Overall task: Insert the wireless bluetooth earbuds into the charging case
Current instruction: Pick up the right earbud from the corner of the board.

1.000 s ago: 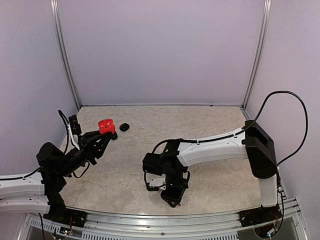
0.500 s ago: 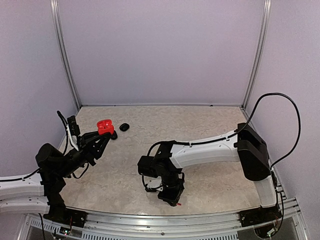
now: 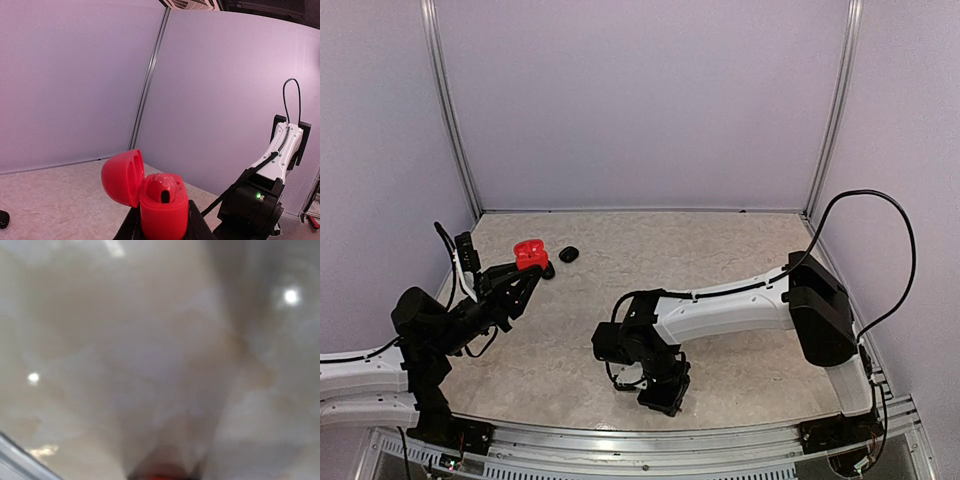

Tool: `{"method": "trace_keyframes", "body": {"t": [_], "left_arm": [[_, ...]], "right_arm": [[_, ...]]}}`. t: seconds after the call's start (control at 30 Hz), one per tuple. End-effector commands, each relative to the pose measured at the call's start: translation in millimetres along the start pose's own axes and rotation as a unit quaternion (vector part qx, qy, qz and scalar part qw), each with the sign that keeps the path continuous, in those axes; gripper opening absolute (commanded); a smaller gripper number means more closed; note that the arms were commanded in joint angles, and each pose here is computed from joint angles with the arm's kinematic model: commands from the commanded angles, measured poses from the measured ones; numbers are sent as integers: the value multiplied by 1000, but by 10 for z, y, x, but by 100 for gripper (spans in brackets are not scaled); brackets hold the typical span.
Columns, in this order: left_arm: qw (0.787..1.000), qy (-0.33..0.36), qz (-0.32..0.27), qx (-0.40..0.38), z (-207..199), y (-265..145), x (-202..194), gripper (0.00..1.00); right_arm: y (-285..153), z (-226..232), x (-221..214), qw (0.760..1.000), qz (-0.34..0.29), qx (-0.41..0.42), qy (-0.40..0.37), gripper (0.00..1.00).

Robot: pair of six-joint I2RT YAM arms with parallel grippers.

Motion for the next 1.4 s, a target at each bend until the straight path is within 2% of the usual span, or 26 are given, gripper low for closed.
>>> {"method": "trace_keyframes", "body": {"t": [0.0, 0.33, 0.73, 0.87, 1.03, 1.17, 1.3, 1.37], "left_arm": [[1000, 7, -2, -6, -17, -20, -10, 0], [1000, 10, -2, -7, -23, -24, -9, 0], [1000, 10, -1, -6, -20, -21, -14, 0], [1000, 9, -1, -6, -22, -19, -11, 0], [1000, 9, 2, -6, -21, -4, -20, 0], [1000, 10, 5, -9, -21, 19, -34, 0], [1000, 11, 15, -16, -29, 75, -60, 0], [1000, 11, 10, -23, -40, 97, -41, 0]], "right_arm": [[11, 52, 26, 1000, 1, -8, -2, 27], [-13, 50, 65, 1000, -2, -16, -7, 29], [-10, 44, 27, 1000, 5, -14, -14, 19], [-92, 36, 55, 1000, -16, -17, -16, 16], [-352, 14, 141, 996, -84, 2, -12, 13], [-715, -41, 190, 985, -174, 12, -12, 12], [-1156, -135, 211, 959, -282, 25, -17, 11], [-1419, -182, 186, 939, -342, 33, -20, 11]]}}
Point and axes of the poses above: each gripper's point midway between its finger pads, its own y axis out along the fingers, its own z axis along the line the jaws close on, x = y × z, the point moved 7 cm from there along -y, back along the fingers, and after that the axes turned 14 degrees about y, right-handed, at the moved point
